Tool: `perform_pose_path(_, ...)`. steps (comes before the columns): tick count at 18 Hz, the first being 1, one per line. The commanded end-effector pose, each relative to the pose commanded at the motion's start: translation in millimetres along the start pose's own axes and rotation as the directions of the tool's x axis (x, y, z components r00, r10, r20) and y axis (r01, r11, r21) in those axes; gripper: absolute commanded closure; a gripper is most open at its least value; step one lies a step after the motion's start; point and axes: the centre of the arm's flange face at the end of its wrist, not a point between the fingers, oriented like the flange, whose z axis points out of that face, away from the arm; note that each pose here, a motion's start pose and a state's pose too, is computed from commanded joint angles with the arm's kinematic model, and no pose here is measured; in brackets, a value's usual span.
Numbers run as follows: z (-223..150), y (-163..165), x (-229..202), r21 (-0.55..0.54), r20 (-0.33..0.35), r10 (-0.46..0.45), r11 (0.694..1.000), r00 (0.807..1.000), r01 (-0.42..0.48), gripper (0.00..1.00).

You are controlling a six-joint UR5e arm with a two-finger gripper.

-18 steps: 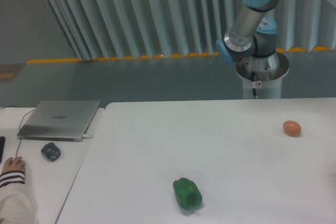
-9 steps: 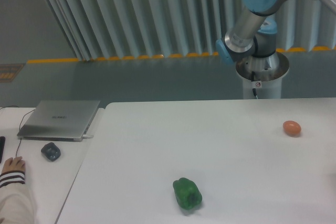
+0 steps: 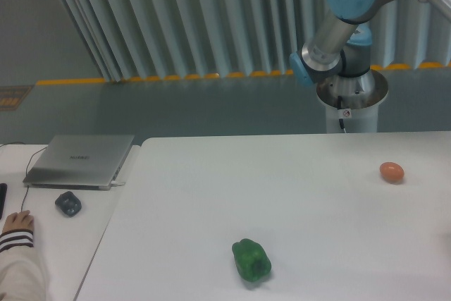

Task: Place the red pepper on the table

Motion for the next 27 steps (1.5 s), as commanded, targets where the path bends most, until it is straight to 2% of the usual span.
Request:
perform_pose_path(2,9.8,-0.9,-3.4,0.011,0.04,0.0,1.0,0.999,0.0,0.0)
perform_pose_path(5,9.4,-1.5,-5.4,0.013,0.047,0.006,1.0,0.999,-0.007,0.0)
perform_pose_path(16,42.9,-1.8,1.2,0.004,0.013,0.004,1.0,1.0,-0.004,0.0)
perform_pose_path(27,51.3,-5.8,-4.2,0.008,0.022,0.005,1.0,1.0,-0.005,0.0)
